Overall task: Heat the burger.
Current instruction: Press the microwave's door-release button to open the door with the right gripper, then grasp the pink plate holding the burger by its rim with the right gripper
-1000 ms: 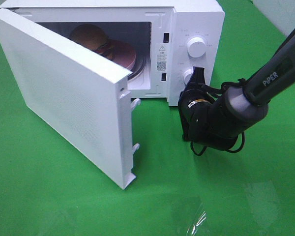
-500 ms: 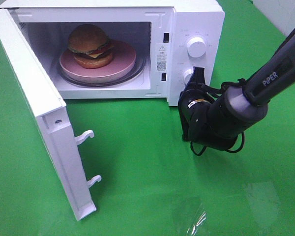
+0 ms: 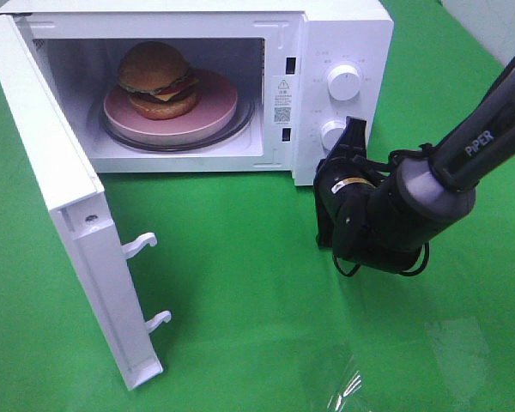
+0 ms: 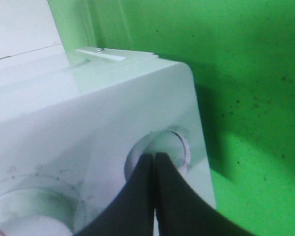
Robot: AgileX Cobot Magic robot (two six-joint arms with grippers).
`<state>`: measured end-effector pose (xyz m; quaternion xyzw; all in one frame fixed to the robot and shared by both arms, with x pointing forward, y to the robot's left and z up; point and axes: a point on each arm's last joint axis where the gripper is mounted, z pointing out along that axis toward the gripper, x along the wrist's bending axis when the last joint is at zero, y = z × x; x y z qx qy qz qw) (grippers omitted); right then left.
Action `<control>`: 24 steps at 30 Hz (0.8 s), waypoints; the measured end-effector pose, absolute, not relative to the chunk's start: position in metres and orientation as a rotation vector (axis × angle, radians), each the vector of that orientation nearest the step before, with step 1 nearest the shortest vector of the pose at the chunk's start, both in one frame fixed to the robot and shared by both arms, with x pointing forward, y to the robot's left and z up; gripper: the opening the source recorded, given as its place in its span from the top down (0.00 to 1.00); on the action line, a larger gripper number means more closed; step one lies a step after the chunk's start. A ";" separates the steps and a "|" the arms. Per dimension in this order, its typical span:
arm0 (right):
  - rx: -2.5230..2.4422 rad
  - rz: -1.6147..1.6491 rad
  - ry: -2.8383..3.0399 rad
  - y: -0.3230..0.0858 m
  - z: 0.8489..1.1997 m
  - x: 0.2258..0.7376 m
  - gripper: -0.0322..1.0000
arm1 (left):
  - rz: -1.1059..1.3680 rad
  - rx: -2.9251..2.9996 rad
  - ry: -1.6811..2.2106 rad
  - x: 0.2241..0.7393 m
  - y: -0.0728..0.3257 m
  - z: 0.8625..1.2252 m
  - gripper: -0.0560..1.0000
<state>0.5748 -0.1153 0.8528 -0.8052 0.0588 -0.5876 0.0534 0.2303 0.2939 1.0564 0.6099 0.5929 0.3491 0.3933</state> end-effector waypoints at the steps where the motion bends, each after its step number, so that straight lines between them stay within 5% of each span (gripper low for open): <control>1: -2.447 -1.786 0.179 -0.115 0.853 0.575 0.96 | 0.886 1.548 1.505 0.230 0.294 1.056 0.03; 24: -2.481 -1.557 -0.682 -0.115 0.920 0.521 0.96 | 0.886 1.548 1.505 0.230 0.294 1.056 0.03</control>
